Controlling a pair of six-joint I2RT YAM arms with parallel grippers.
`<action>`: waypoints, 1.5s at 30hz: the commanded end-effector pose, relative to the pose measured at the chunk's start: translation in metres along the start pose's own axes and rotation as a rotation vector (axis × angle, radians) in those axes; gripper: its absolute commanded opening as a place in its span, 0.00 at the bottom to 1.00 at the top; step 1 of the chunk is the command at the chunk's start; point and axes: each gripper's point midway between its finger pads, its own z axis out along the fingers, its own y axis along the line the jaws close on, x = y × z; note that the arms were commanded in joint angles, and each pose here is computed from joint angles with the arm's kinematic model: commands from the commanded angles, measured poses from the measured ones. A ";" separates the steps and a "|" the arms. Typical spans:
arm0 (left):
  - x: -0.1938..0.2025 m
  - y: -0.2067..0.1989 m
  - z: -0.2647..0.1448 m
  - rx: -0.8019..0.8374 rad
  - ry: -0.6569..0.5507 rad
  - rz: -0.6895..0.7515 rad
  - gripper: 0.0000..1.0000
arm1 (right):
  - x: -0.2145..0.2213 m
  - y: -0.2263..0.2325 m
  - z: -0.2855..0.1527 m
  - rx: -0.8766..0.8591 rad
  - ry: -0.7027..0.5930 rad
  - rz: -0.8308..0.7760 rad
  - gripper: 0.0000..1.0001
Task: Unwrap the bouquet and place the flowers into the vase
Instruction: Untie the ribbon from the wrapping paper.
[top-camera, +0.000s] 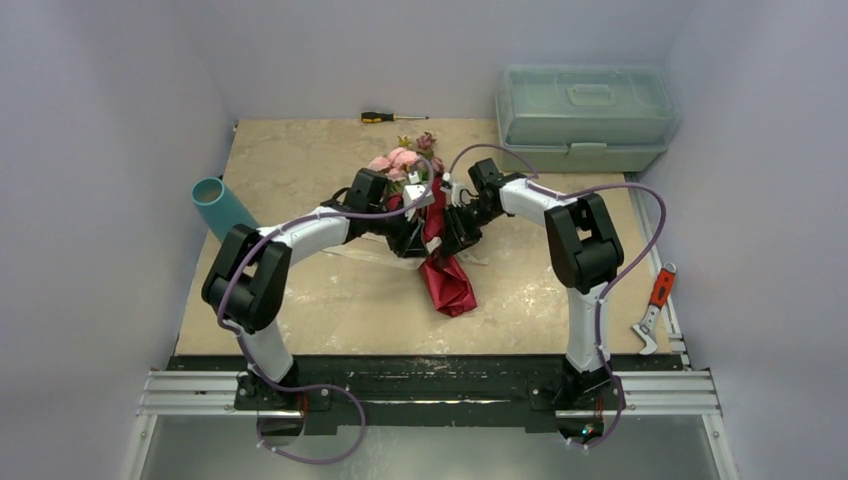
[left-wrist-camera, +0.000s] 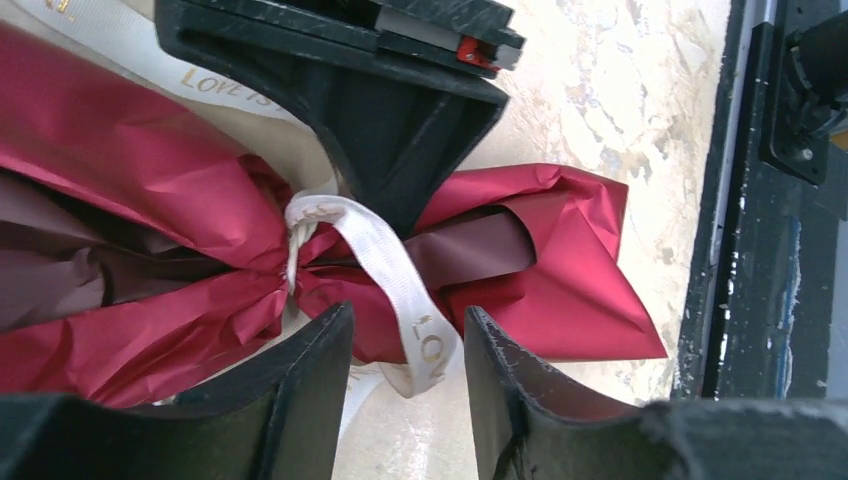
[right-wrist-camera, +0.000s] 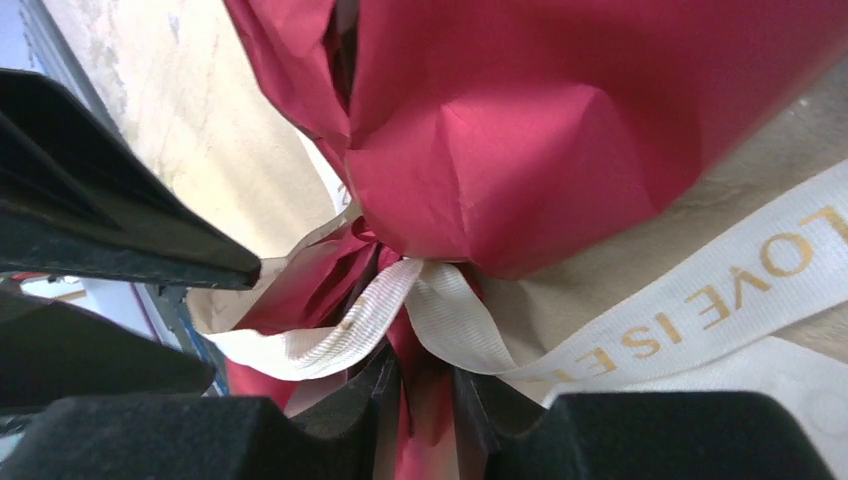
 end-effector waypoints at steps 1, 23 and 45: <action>-0.004 0.024 -0.008 -0.077 -0.023 -0.031 0.36 | -0.016 0.021 -0.005 -0.071 -0.026 -0.081 0.29; 0.024 0.073 -0.071 -0.264 0.028 0.255 0.49 | -0.064 0.024 -0.060 -0.028 -0.174 -0.235 0.36; 0.011 0.026 0.003 -0.087 0.014 0.715 1.00 | -0.057 -0.004 -0.028 0.003 -0.043 -0.326 0.87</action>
